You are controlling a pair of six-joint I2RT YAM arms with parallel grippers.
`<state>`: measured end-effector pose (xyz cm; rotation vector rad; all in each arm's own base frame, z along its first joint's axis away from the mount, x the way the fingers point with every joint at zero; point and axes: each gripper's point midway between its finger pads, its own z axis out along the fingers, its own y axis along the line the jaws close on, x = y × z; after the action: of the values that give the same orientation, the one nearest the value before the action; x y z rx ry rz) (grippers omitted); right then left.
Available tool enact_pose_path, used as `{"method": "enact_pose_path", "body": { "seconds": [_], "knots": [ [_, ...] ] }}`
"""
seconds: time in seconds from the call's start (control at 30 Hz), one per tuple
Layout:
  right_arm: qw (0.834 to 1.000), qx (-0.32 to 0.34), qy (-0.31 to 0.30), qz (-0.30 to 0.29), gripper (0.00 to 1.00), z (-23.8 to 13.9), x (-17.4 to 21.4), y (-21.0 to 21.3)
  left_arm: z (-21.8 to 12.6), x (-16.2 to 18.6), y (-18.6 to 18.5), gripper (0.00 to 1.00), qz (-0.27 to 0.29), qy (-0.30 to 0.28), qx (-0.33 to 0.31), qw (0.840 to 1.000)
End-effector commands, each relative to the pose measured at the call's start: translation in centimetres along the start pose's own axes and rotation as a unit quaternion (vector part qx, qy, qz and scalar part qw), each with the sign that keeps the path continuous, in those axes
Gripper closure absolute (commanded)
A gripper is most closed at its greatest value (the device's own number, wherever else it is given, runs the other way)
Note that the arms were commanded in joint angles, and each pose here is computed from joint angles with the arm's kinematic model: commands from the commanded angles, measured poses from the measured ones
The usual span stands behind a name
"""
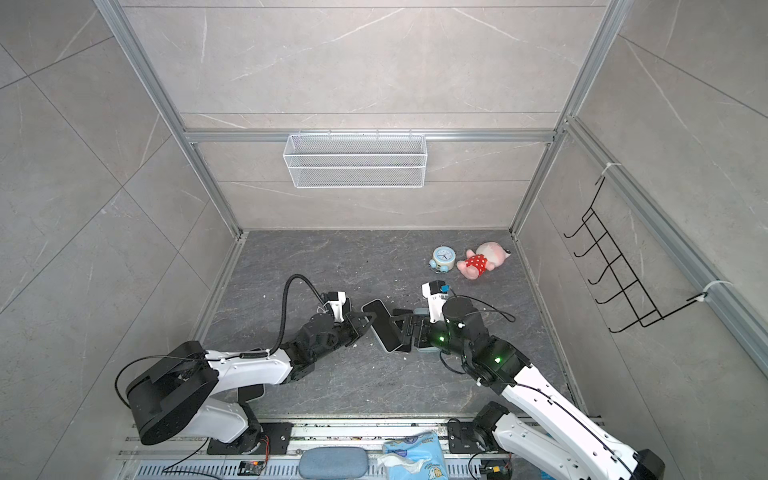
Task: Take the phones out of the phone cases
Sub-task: 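Grip the phone's mint case edge with the left gripper while the right gripper releases, then raise the phone upright with the left gripper while the right arm draws back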
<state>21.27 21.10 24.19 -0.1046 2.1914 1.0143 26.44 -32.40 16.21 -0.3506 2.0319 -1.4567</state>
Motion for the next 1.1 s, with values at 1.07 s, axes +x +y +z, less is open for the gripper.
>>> {"method": "enact_pose_path", "body": {
  "seconds": [1.07],
  "knots": [
    [0.953,-0.223,-0.179,0.104,0.06,-5.9,-0.5,2.3,-3.6,-4.5,-12.7,1.00,-0.169,-0.133,0.265,0.940]
  ]
}}
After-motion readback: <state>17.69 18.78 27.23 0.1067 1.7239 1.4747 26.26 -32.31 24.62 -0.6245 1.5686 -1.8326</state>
